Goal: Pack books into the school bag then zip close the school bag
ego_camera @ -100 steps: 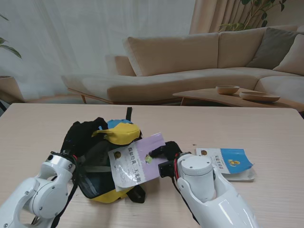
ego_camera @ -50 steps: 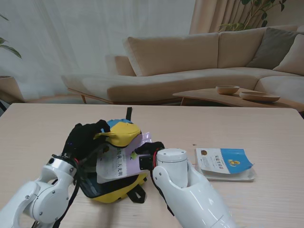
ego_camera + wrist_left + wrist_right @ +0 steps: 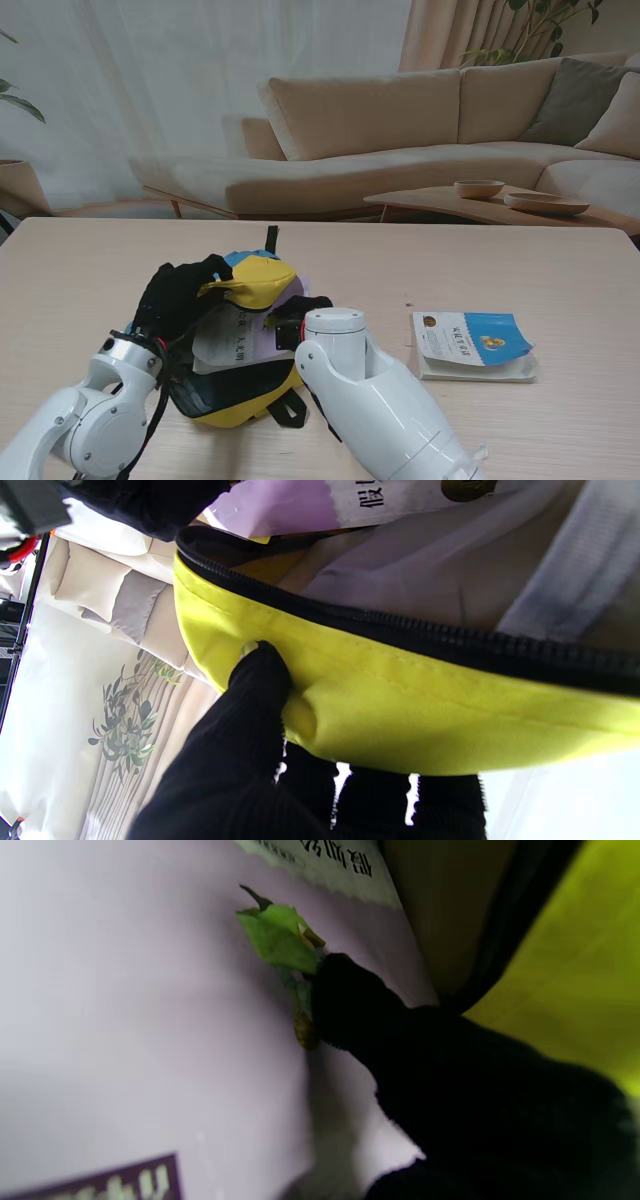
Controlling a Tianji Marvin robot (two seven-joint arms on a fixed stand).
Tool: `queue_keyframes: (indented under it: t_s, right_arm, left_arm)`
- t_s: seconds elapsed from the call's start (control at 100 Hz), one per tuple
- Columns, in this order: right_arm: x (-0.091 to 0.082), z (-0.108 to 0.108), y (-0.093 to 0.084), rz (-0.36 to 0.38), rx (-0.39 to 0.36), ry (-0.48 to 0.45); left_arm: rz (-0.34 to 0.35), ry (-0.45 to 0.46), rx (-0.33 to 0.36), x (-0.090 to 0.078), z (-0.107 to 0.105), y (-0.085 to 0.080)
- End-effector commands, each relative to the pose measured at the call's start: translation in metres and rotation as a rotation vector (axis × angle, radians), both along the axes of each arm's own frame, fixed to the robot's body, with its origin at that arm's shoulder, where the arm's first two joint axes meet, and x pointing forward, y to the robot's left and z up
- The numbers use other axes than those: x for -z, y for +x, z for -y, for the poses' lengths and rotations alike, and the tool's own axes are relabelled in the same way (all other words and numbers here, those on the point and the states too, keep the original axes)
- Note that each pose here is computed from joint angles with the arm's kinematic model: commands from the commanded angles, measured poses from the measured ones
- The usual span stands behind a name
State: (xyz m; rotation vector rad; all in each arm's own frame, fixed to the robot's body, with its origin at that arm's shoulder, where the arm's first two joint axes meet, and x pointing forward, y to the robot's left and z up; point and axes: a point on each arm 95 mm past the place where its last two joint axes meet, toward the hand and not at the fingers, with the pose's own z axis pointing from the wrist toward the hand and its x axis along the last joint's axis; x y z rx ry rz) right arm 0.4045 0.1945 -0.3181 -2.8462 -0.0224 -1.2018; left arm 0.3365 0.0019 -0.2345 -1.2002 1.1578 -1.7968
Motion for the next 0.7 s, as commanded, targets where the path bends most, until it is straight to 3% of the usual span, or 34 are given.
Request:
queue_keyframes:
  t_s: [0.0, 0.69]
  right_arm:
    - [-0.007, -0.016, 0.000, 0.008, -0.018, 0.039]
    - [-0.001, -0.061, 0.003, 0.009, 0.009, -0.013]
  left_arm:
    - [-0.005, -0.020, 0.012, -0.004, 0.006, -0.004]
    - [-0.052, -0.050, 0.048, 0.000, 0.013, -0.011]
